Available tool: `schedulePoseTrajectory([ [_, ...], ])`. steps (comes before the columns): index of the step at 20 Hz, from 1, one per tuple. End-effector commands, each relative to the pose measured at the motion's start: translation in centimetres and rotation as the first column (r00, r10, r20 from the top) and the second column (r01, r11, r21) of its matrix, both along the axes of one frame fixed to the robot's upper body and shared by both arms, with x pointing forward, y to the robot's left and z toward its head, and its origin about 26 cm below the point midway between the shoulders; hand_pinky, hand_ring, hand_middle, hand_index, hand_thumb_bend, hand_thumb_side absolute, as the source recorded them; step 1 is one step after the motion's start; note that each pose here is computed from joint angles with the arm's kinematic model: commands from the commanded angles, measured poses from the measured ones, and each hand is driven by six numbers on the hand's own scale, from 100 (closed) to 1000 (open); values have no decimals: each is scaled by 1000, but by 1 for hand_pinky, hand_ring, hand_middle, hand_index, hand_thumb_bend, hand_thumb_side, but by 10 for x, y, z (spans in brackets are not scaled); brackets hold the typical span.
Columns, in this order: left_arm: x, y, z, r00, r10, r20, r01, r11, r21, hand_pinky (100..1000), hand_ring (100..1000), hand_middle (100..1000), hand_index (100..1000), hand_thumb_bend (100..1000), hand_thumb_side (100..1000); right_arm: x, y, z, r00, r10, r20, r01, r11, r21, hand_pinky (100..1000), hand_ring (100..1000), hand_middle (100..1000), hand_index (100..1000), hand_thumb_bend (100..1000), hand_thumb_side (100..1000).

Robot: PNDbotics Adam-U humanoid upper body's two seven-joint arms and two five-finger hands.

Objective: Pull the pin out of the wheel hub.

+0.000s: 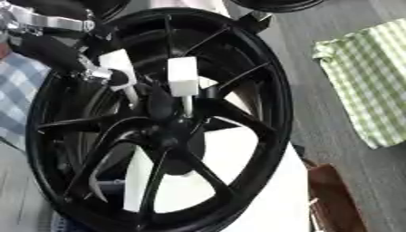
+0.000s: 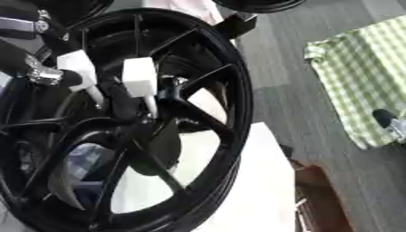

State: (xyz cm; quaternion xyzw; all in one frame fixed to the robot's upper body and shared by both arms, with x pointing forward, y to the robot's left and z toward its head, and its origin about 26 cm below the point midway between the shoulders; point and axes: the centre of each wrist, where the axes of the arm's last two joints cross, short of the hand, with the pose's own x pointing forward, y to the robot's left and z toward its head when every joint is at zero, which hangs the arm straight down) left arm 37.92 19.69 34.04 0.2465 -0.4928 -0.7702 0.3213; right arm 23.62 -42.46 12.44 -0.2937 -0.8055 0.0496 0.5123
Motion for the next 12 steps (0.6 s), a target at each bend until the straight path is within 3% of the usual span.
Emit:
schedulePoseTrajectory([
  [1,-1,2,11,1000,8,20,-8,1000,6,739,620,486,775,426,752,-1,-3,6,1000,-5,11,6,1000,-17,684,776,727,855,674,260],
  [9,3,1,8,1000,24,3,-24,1000,-6,686,547,443,709,333,614,-1,-3,5,1000,-11,12,11,1000,-9,685,775,727,854,674,262],
  [12,4,1,8,999,35,-5,-36,999,-28,650,513,413,675,219,492,-1,-3,5,1000,-11,11,12,1000,-6,685,775,727,854,674,262],
])
